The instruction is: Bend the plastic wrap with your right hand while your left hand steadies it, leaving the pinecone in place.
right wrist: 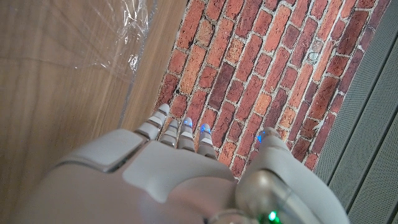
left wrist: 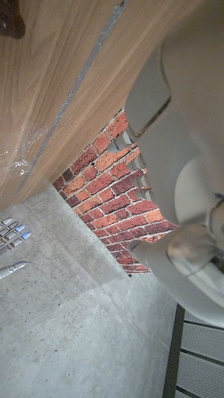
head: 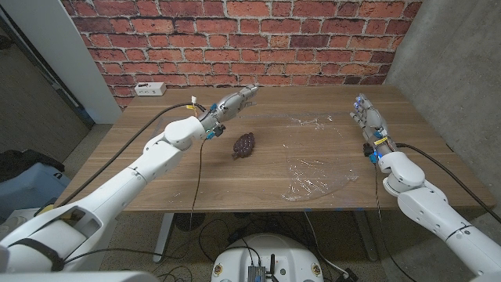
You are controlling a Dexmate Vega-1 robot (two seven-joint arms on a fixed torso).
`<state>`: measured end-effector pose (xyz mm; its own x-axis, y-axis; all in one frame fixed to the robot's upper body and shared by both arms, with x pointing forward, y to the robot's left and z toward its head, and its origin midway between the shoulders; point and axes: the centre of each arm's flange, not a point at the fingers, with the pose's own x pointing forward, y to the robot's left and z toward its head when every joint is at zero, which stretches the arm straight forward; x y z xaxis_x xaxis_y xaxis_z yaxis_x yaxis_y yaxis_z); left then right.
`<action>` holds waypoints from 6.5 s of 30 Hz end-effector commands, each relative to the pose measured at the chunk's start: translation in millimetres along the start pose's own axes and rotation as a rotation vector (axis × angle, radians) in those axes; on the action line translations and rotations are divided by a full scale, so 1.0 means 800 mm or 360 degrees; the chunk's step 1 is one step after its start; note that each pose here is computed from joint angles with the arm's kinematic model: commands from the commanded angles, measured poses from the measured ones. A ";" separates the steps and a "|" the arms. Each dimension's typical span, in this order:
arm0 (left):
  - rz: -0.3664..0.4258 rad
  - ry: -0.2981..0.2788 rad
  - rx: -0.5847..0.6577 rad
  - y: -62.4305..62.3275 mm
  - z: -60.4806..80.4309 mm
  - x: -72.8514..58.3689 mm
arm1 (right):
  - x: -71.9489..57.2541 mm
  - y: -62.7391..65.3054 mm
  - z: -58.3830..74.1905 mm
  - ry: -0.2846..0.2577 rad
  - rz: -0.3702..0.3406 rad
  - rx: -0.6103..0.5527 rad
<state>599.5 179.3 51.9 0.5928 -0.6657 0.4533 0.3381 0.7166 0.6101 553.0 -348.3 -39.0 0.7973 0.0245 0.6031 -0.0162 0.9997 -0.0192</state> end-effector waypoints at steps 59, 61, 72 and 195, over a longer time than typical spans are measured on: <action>-0.0098 -0.0091 0.0978 -0.097 0.061 -0.043 | -0.141 -0.001 0.023 0.0270 -0.0191 -0.0645; -0.0103 -0.0099 0.0988 -0.099 0.062 -0.044 | -0.144 -0.001 0.023 0.0289 -0.0203 -0.0659; -0.0127 -0.0103 0.1098 -0.110 0.064 -0.047 | -0.162 0.007 0.025 0.0371 -0.0255 -0.0813; -0.0621 -0.0192 0.2298 -0.250 0.059 -0.079 | -0.219 0.066 -0.013 0.0632 -0.0328 -0.1406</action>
<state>464.7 75.0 -56.0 0.5406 -0.8315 0.1280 -0.5030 -0.1975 0.8414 417.1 -304.6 -154.0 0.8753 -0.3371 0.3467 0.4836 0.6033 -0.6342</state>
